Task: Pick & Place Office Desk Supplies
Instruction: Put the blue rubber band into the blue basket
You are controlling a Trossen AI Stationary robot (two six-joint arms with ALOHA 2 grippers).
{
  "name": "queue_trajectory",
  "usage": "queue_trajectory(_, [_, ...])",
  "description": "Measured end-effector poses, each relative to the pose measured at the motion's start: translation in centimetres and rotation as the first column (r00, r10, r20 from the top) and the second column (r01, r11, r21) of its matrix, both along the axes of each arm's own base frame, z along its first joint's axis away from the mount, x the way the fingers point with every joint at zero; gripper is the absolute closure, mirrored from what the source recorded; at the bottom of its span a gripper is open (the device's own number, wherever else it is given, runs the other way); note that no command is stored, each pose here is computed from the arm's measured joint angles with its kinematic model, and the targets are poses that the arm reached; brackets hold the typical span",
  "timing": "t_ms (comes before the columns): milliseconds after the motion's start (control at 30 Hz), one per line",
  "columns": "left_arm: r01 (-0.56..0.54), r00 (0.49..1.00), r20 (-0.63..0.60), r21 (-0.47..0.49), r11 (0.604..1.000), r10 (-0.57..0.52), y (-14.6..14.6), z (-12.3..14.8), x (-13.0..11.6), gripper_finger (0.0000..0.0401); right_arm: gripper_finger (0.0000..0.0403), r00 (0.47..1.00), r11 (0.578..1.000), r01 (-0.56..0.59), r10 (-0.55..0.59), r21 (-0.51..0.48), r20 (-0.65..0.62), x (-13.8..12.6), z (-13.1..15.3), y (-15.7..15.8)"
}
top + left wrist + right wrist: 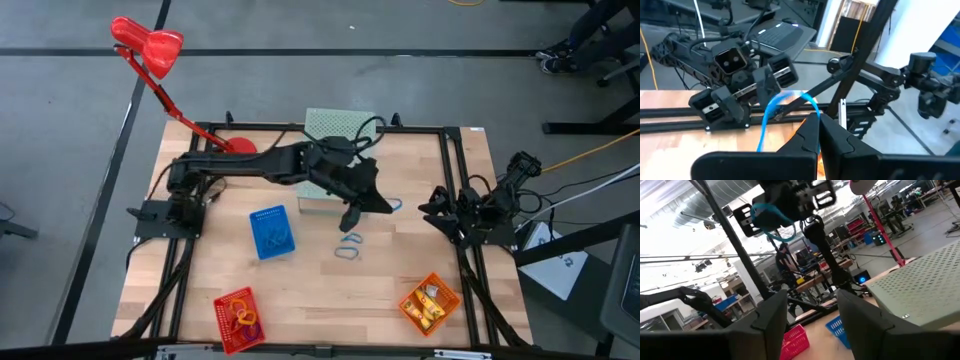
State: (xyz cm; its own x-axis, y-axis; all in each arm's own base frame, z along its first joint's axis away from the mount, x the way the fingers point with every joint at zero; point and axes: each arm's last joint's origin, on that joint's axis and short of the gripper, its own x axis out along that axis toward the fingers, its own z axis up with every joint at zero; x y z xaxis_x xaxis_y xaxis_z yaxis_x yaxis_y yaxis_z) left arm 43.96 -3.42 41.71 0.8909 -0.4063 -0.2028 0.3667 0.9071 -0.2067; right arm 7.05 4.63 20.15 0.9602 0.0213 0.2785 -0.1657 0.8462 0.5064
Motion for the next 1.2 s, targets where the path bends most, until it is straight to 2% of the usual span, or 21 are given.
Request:
queue_trajectory(167, [0.003, 0.999, 0.035, 0.002, 1.000, -0.003, 0.0, 0.5, -2.0, 0.0399, 0.0224, 0.999, 0.999, 0.050, -0.050, 0.012, -0.017, 0.0, -0.1, -0.1])
queue_trajectory(267, [-0.050, 0.995, 0.080, -0.041, 0.998, 0.054, 0.4, -0.9, -3.8, 0.0399, 0.0224, 0.996, 0.996, 0.082, -0.082, 0.019, -0.029, 0.0, -0.1, -0.2])
queue_trajectory(400, [-0.150, 0.980, 0.111, -0.115, 0.982, 0.163, 1.3, -4.2, -8.5, 0.0398, 0.0224, 0.995, 0.995, 0.096, -0.095, 0.023, -0.034, 0.0, -0.1, -0.3])
queue_trajectory(533, [-0.277, 0.957, 0.033, -0.199, 0.940, 0.289, 2.3, -9.0, -14.2, 0.0399, 0.0224, 0.991, 0.992, 0.126, -0.125, 0.031, -0.045, 0.0, -0.2, -0.4])
queue_trajectory(700, [-0.322, 0.937, 0.018, -0.346, 0.881, 0.350, 2.2, -13.2, -20.3, 0.0399, 0.0224, 0.982, 0.983, 0.181, -0.178, 0.040, -0.065, 0.0, -0.2, -0.5])
queue_trajectory(833, [-0.375, 0.927, -0.133, -0.385, 0.844, 0.351, 1.5, -17.6, -23.9, 0.0399, 0.0224, 0.976, 0.976, 0.209, -0.205, 0.054, -0.076, 0.0, -0.3, -0.6])
queue_trajectory(1067, [-0.428, 0.897, -0.315, -0.448, 0.785, 0.310, 1.0, -23.5, -27.1, 0.0399, 0.0224, 0.970, 0.971, 0.231, -0.224, 0.068, -0.094, 0.0, -0.5, -0.6])
queue_trajectory(1200, [-0.446, 0.885, -0.357, -0.461, 0.767, 0.300, 0.8, -24.7, -27.5, 0.0398, 0.0225, 0.970, 0.971, 0.232, -0.225, 0.066, -0.096, 0.1, -0.5, -0.6])
